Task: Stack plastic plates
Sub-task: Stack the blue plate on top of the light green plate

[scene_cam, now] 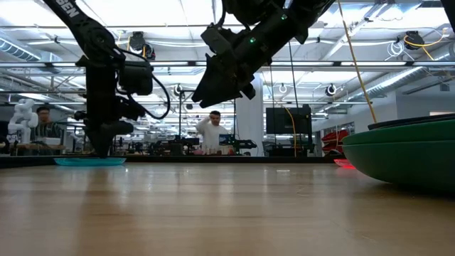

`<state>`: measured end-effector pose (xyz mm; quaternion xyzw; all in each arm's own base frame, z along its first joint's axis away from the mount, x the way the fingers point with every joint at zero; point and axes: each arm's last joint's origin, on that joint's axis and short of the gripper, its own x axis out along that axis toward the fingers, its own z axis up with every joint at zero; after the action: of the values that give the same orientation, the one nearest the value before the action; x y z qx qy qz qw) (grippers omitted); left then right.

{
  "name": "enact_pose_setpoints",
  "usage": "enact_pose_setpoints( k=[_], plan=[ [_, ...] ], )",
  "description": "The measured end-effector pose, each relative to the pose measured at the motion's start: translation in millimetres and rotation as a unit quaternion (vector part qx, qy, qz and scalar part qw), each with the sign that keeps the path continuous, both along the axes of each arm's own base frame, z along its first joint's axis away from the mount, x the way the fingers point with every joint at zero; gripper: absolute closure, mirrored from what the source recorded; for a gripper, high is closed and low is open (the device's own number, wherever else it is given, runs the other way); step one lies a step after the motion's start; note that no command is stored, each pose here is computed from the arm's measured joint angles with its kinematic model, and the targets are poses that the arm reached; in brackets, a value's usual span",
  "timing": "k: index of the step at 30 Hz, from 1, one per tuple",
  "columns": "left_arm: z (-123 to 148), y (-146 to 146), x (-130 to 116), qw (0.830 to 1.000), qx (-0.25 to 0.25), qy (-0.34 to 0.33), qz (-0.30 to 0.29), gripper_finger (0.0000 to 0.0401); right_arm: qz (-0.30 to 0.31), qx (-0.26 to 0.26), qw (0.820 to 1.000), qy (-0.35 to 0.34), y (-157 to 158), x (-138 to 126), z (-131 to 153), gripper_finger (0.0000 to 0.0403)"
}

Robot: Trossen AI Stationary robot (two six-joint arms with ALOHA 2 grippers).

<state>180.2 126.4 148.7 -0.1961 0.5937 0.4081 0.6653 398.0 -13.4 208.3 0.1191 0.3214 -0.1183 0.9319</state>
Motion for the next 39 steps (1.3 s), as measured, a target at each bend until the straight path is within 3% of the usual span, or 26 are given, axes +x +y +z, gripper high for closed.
enact_pose_setpoints(
  k=[16, 21, 29, 32, 39],
  plan=[
    [-0.6, -19.5, 12.5, 0.998, -0.039, -0.028, -0.041, 0.0362, 0.003, -0.003, 1.0, 0.002, 0.2, -0.2, -0.2, 0.0255],
    [-0.7, -34.2, 22.2, 0.993, -0.077, -0.061, -0.068, 0.0362, 0.005, -0.005, 1.0, 0.025, 0.2, -3.1, -3.5, 0.0255],
    [3.6, -66.2, 37.2, 0.986, -0.074, -0.09, -0.118, 0.0362, 0.001, 0.001, 0.998, 0.069, 0.4, -9.3, -9.4, 0.0255],
    [12.5, -80.5, 42.3, 0.978, -0.066, -0.124, -0.151, 0.0362, -0.006, 0.005, 0.998, 0.067, -1.7, -9.2, -9.2, 0.0255],
    [54.7, -108.8, 39.4, 0.939, -0.044, -0.251, -0.231, 0.0362, -0.026, 0.001, 0.999, 0.028, -19.2, -4.4, -4.6, 0.0255]
  ],
)
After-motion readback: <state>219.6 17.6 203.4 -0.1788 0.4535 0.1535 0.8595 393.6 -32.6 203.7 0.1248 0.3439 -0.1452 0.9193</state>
